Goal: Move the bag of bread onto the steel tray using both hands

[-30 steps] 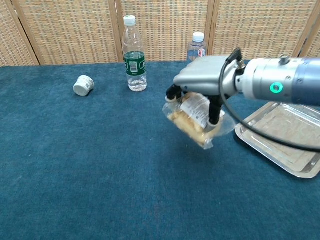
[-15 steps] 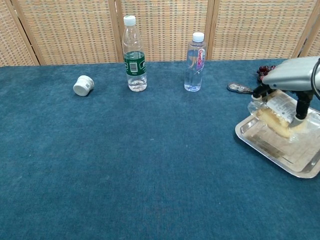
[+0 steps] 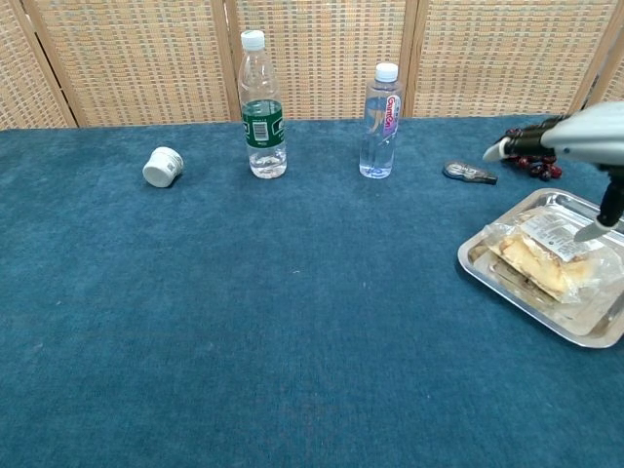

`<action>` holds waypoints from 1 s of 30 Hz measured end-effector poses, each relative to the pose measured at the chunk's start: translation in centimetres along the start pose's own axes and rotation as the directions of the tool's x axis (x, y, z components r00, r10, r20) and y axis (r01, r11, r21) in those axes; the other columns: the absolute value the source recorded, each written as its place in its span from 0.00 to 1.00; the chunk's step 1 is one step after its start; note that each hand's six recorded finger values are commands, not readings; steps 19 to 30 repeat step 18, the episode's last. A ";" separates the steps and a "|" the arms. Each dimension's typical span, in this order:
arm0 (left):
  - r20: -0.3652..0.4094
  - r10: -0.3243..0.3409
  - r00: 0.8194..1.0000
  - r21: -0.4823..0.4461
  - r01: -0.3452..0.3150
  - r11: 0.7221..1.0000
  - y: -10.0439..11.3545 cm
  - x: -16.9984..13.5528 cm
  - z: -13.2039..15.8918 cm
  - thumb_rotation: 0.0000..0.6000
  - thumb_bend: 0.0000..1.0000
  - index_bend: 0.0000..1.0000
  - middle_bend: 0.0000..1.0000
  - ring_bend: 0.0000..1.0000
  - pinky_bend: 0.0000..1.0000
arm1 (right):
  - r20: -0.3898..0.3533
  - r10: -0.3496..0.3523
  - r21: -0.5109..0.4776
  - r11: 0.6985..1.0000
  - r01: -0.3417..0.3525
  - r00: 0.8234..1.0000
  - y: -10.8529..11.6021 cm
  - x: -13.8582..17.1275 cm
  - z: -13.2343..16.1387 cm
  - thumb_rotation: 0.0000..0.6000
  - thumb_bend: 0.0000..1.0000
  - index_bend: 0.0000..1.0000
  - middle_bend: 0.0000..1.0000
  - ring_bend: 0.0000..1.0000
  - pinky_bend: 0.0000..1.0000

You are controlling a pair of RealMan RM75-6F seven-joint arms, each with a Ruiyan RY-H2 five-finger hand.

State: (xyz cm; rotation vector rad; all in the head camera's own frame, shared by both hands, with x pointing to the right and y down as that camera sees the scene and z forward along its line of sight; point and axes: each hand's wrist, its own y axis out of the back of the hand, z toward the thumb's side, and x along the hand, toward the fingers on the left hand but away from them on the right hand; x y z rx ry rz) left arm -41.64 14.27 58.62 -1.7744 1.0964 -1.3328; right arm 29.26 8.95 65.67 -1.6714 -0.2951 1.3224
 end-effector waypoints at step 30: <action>0.045 0.016 0.999 0.036 -0.018 0.999 -0.1 -3.8 -0.5 1.00 0.00 0.00 0.00 0.00 0.00 | 0.284 -0.280 -0.234 0.907 0.350 0.917 -3.3 15.5 -1.9 1.00 0.00 0.00 0.00 0.00 0.00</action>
